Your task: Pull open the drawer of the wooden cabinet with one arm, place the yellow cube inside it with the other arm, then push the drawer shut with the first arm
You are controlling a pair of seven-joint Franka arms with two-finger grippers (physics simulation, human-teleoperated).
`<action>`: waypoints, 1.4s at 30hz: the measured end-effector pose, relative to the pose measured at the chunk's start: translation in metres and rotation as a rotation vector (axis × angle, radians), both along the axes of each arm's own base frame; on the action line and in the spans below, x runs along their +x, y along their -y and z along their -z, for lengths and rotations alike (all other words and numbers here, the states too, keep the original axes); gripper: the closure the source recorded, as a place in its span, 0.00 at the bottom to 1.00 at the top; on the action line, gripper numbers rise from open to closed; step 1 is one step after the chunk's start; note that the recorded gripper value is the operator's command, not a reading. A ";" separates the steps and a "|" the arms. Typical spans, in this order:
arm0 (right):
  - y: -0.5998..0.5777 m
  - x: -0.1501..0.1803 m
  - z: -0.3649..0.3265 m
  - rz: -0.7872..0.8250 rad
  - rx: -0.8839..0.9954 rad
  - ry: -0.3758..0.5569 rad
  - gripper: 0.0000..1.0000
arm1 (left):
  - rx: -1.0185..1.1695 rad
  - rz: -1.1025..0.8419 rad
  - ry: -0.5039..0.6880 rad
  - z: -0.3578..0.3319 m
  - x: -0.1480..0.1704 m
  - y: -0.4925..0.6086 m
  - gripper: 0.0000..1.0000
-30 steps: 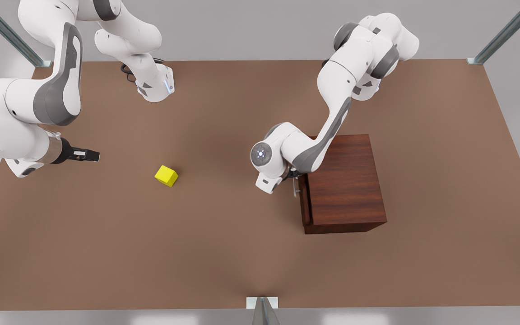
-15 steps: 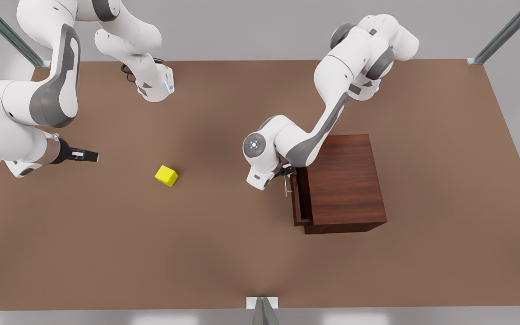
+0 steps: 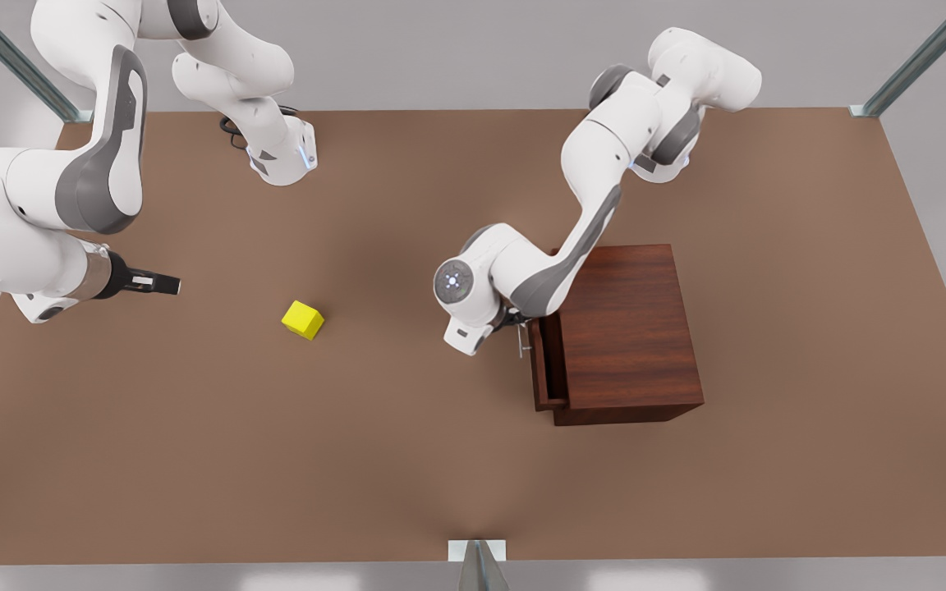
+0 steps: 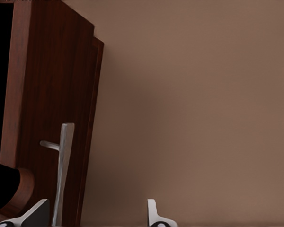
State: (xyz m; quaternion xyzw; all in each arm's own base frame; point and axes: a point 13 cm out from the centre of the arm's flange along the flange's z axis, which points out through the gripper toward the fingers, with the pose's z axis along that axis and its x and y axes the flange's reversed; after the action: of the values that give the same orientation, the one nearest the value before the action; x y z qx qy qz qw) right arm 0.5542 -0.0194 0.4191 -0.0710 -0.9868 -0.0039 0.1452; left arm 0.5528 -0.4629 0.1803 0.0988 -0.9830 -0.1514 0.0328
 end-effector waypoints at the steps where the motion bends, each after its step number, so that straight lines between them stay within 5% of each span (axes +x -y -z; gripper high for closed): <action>1: 0.000 0.000 0.000 0.000 0.000 0.000 0.00 | 0.001 0.000 0.000 0.000 0.000 0.000 0.00; 28: 0.004 -0.003 0.004 0.010 0.002 -0.015 0.00 | -0.073 0.066 0.066 -0.001 0.001 0.041 0.00; 36: -0.056 -0.014 0.065 -0.024 0.017 -0.043 0.00 | -0.090 0.100 0.088 -0.007 -0.010 0.063 0.00; 39: -0.075 -0.014 0.094 0.001 0.012 -0.021 0.00 | -0.134 0.087 0.117 -0.046 -0.004 0.068 0.00; 42: -0.077 -0.023 0.126 0.071 0.021 -0.006 0.00 | -0.224 -0.052 0.184 -0.196 0.036 -0.004 0.00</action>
State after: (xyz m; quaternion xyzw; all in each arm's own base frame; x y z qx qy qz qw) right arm 0.5316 0.0581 0.2928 -0.1047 -0.9831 -0.0194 0.1487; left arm 0.5889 -0.4586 0.3758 0.1333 -0.9897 -0.0300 -0.0426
